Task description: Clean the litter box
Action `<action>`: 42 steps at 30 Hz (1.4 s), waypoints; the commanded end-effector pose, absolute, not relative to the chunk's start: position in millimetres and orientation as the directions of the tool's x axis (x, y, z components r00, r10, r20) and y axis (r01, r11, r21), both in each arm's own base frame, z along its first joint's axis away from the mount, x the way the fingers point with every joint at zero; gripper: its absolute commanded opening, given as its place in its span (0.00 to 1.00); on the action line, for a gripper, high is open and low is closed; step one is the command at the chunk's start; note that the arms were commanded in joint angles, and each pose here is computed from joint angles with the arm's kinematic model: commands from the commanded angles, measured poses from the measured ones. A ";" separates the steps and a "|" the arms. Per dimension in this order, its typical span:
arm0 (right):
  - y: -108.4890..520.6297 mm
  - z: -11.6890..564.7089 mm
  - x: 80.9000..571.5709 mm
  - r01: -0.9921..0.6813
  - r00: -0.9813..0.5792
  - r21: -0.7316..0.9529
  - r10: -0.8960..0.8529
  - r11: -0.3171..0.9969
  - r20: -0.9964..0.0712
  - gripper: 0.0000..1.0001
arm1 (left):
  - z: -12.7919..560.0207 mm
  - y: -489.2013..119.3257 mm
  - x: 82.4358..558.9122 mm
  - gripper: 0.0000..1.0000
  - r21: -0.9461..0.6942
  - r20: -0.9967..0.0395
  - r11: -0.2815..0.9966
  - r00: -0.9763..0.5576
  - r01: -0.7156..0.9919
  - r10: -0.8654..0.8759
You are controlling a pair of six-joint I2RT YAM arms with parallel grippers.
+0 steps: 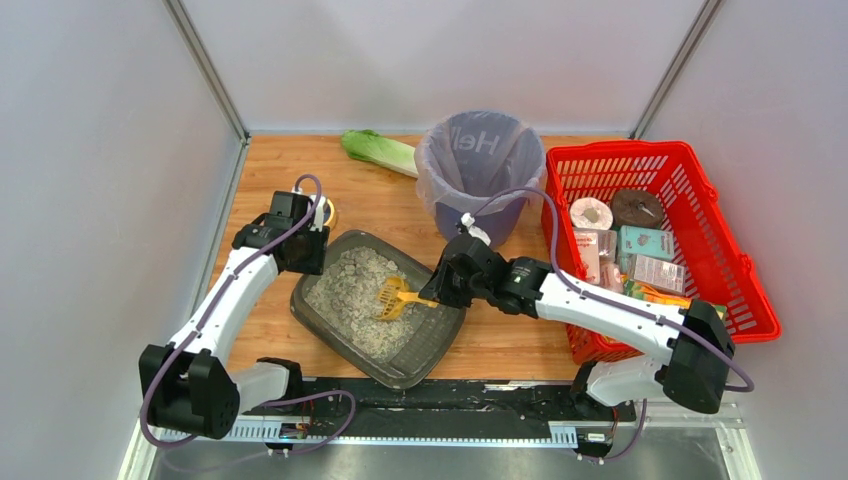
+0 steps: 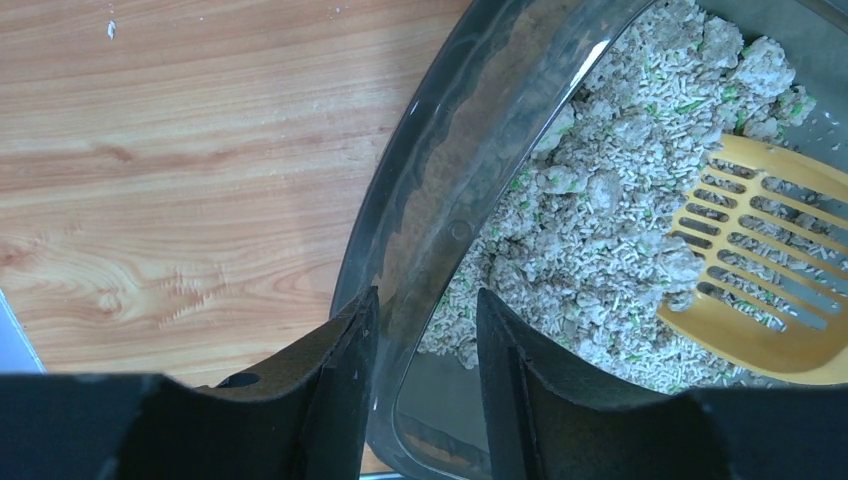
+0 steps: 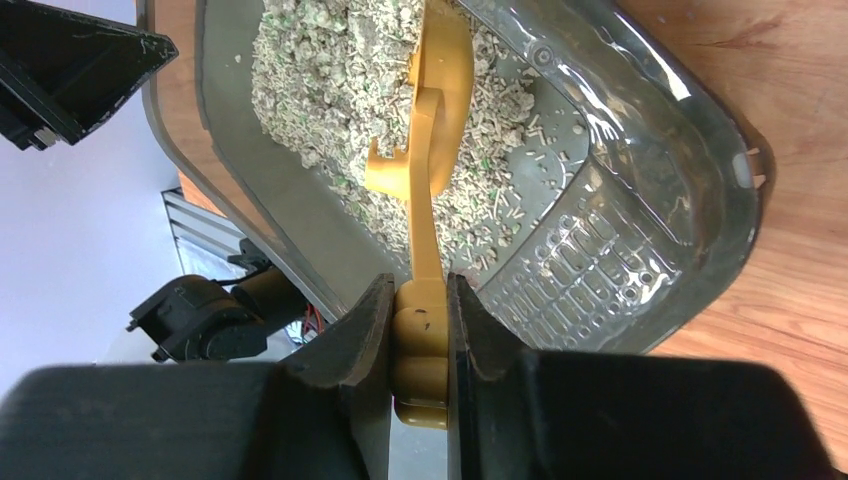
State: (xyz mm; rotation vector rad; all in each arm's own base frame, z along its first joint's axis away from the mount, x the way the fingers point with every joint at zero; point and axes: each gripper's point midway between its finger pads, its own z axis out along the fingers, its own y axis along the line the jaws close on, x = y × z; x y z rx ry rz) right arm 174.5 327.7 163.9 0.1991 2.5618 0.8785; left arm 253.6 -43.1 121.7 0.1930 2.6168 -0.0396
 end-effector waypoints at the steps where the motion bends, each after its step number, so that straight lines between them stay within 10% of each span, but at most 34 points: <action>1: 324.1 135.7 184.9 0.070 -0.875 0.609 0.342 0.790 -0.343 0.00 | 128.9 -48.7 259.2 0.48 -0.006 -0.504 0.986 -0.853 0.165 0.140; 14: 330.2 84.0 191.4 0.140 -0.833 0.704 0.467 0.697 -0.297 0.00 | 130.3 -48.6 261.1 0.49 -0.005 -0.509 0.987 -0.850 0.161 0.136; 28: 334.4 94.3 180.1 0.097 -0.831 0.848 0.511 0.521 -0.219 0.00 | 146.4 -42.1 264.4 0.79 0.026 -0.569 0.990 -0.812 0.139 0.129; 42: 299.9 113.9 168.0 0.050 -0.810 0.868 0.528 0.494 -0.254 0.00 | 177.1 -25.9 268.3 0.80 0.092 -0.693 0.993 -0.711 0.077 0.119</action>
